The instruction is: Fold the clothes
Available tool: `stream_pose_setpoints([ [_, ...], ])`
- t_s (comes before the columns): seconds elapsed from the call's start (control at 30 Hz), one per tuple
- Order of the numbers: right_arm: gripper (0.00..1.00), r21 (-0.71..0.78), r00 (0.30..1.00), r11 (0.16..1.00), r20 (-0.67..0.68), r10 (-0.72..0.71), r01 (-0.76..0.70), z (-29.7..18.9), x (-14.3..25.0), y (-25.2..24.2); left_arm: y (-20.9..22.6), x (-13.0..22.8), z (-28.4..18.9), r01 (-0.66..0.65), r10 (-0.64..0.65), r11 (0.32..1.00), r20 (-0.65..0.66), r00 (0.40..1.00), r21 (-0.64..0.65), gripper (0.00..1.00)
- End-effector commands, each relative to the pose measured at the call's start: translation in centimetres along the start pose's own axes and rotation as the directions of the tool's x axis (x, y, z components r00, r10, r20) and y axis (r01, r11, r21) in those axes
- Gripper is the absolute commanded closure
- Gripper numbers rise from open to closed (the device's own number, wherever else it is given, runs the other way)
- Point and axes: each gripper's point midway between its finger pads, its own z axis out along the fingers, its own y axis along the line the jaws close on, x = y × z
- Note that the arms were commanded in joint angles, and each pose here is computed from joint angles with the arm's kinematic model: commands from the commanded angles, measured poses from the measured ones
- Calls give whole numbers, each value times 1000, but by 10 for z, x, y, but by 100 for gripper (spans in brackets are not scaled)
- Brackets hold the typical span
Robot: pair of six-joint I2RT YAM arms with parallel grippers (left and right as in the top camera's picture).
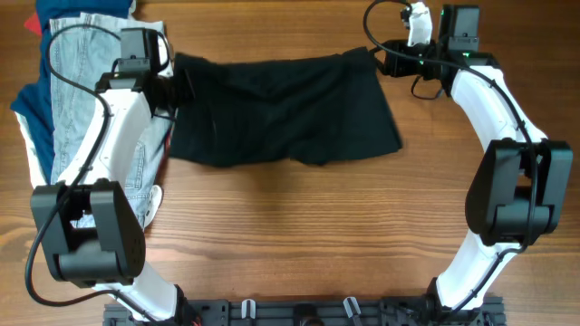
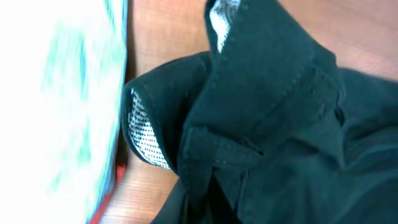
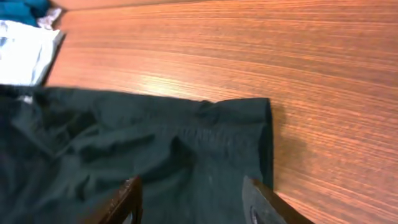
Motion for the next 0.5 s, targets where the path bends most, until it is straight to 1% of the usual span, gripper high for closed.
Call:
stream_pose_setpoints([
  [0.0,68,-81,1000,997,-15,-6,5,1,1,21,-7,-32,-17,-39,36,999,118,992,20,96],
  [0.03,75,-89,1000,996,-20,-4,2,2,3,24,-7,-35,-17,-40,37,999,127,991,22,96],
  [0.07,86,-89,1000,996,-28,-1,-1,2,4,25,-6,-37,-16,-40,37,999,138,990,16,96],
  [0.1,96,-75,999,997,-44,13,-16,3,9,24,-3,-42,-15,-38,38,999,158,987,-4,96],
  [0.2,96,-45,996,997,-73,52,-55,7,21,18,-4,-52,-14,-35,35,999,200,979,-3,96],
  [0.33,96,-39,988,994,-121,96,-101,12,41,15,-9,-70,-17,4,-11,1000,269,963,27,96],
  [0.47,96,-27,978,991,-168,126,-132,18,61,10,-11,-74,-18,32,-44,998,284,958,44,96],
])
